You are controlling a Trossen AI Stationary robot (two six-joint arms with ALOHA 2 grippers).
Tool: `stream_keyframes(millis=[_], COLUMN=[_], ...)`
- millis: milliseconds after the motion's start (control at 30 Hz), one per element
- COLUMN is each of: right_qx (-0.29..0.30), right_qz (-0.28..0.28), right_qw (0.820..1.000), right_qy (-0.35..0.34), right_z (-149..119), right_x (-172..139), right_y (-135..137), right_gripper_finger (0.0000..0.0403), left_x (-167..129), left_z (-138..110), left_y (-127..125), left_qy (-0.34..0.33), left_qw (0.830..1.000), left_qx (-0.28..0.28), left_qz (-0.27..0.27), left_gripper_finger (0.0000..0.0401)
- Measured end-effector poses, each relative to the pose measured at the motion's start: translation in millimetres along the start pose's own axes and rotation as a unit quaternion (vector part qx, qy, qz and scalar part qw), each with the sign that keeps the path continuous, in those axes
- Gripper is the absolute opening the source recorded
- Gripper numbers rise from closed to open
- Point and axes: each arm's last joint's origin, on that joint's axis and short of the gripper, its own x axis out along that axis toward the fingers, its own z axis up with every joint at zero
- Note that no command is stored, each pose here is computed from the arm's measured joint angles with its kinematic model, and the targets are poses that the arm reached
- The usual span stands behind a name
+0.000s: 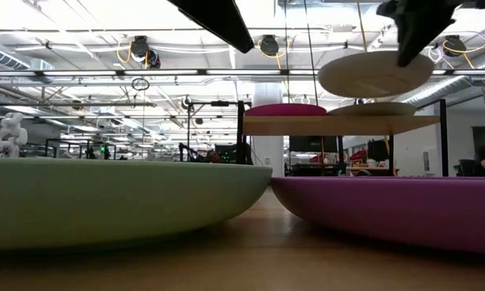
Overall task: Place and stack plates onto a shelf
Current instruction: Stack the light blue plate on top of the light blue plate on the shelf
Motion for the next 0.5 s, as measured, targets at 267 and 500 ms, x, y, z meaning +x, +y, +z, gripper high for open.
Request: stream_keyframes(millis=[267, 500], right_qx=[-0.014, -0.005], right_qz=[-0.031, -0.054], right_qw=[0.999, 0.997], right_qy=[0.040, 0.054], right_z=[-2, -7], right_x=[15, 25], right_y=[-36, -67], right_gripper_finger=[0.0002, 0.0003], left_x=[3, 3], left_z=[0, 0], left_y=[9, 10], left_qy=[0.003, 0.004], left_qw=[1.000, 1.000], left_qx=[-0.002, 0.007], left_qz=[0.006, 0.007], left_gripper_finger=[0.0070, 0.0070])
